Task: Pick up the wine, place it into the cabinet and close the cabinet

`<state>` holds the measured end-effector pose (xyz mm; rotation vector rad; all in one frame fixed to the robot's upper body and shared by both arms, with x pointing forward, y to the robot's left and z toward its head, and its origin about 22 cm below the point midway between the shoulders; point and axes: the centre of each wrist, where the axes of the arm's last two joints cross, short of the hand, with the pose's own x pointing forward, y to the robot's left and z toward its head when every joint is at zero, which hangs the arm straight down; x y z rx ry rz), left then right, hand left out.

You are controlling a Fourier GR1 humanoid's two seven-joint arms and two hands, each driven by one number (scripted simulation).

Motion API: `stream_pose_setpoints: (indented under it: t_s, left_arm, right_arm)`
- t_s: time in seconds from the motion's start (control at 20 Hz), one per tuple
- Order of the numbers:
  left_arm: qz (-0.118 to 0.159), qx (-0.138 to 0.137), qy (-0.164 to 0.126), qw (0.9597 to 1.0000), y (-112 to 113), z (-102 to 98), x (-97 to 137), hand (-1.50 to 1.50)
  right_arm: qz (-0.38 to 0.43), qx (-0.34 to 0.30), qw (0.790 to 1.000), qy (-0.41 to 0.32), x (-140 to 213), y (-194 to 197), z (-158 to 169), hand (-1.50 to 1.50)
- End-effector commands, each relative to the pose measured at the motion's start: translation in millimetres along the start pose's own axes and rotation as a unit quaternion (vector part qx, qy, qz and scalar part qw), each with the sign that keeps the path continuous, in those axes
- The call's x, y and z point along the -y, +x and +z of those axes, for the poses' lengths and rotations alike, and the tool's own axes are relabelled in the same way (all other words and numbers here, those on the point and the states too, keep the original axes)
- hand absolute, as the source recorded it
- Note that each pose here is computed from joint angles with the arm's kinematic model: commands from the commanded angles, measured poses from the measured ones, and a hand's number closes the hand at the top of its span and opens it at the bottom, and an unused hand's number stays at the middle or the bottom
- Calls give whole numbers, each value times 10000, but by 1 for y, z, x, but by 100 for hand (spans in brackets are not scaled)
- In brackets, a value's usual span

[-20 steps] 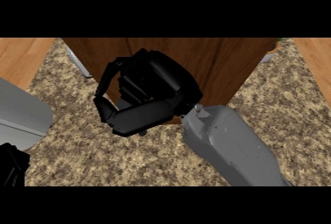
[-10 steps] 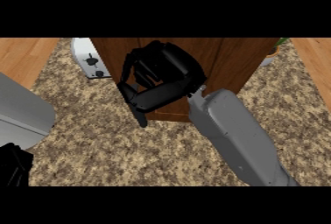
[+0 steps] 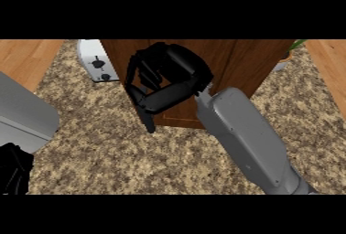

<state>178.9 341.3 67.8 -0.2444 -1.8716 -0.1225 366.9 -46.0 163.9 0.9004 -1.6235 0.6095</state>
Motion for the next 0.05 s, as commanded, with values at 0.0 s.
stream_pose_setpoints:
  t_s: [0.0]
  left_arm:
    - [78,-64,-90,9999,2,2,10,150]
  right_arm:
    - [71,-148,9924,-1222,63,5,23,150]
